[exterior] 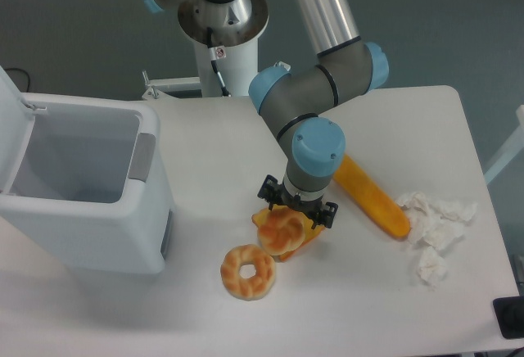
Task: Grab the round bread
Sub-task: 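Close the gripper fingers on the round bun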
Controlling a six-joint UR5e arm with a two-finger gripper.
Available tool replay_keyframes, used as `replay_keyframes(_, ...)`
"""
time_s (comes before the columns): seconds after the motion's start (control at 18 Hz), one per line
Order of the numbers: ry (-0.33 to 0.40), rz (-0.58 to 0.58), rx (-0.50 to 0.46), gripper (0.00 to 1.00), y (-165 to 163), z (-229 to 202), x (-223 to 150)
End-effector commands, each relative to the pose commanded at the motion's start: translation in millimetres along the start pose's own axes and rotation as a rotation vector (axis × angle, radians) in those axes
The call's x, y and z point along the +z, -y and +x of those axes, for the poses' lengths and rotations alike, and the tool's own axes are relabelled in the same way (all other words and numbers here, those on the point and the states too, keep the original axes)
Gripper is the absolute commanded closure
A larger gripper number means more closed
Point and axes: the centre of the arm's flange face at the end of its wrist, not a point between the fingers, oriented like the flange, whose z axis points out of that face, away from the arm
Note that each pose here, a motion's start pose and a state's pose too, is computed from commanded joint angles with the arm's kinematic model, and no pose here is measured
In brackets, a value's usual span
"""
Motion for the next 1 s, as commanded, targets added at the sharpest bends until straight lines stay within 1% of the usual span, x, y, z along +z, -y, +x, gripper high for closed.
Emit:
replay_keyframes(0.67,-0.008,-0.007,0.009,0.00,2.2,8.9,7.3)
replay_keyframes(1.0,0.002,-0.024,0.013,0.00,1.1,7.1,8.4)
